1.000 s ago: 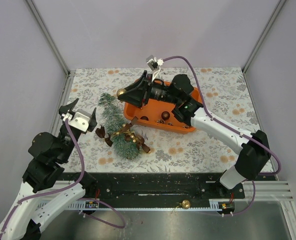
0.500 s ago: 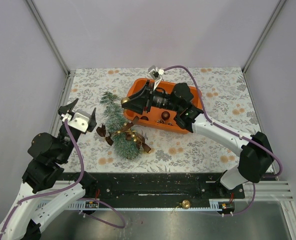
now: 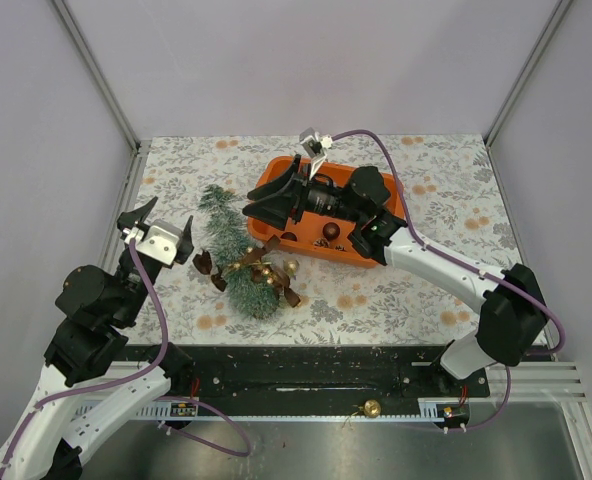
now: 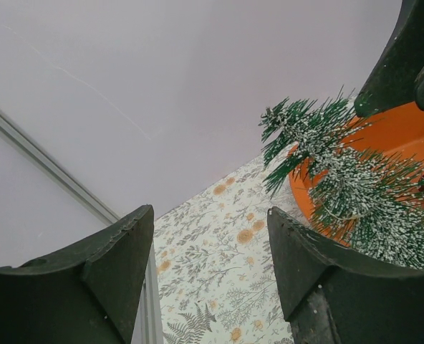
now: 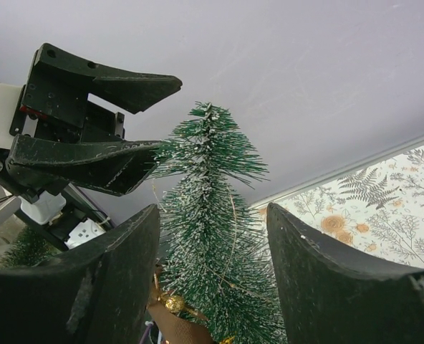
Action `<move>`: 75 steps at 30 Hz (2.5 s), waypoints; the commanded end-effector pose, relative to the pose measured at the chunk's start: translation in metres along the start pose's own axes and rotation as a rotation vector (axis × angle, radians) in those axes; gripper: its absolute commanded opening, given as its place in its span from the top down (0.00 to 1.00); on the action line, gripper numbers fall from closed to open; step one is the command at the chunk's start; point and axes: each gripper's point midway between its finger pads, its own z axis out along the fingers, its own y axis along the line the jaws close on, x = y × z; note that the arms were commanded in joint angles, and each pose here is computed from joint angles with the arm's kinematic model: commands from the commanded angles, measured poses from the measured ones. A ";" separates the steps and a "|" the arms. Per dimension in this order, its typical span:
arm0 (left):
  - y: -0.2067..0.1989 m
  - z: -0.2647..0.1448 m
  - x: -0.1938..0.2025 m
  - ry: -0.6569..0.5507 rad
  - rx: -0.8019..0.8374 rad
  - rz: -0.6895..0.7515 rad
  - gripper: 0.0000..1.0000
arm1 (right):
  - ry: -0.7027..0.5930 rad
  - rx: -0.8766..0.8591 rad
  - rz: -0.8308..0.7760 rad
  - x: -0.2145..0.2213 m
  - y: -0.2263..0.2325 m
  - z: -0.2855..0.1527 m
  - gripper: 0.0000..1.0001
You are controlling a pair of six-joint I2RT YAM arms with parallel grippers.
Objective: Decorate the small christmas tree
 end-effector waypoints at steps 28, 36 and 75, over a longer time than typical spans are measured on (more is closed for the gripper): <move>0.011 -0.006 -0.015 -0.042 -0.028 -0.030 0.15 | 0.214 1.022 0.033 0.025 -0.205 -0.137 0.28; 0.003 -0.004 -0.013 -0.039 0.011 -0.017 0.13 | 0.493 1.085 0.108 0.127 -0.285 -0.143 0.01; -0.006 0.000 -0.012 -0.005 0.071 -0.006 0.10 | 0.593 1.061 -0.143 0.181 -0.379 -0.077 0.46</move>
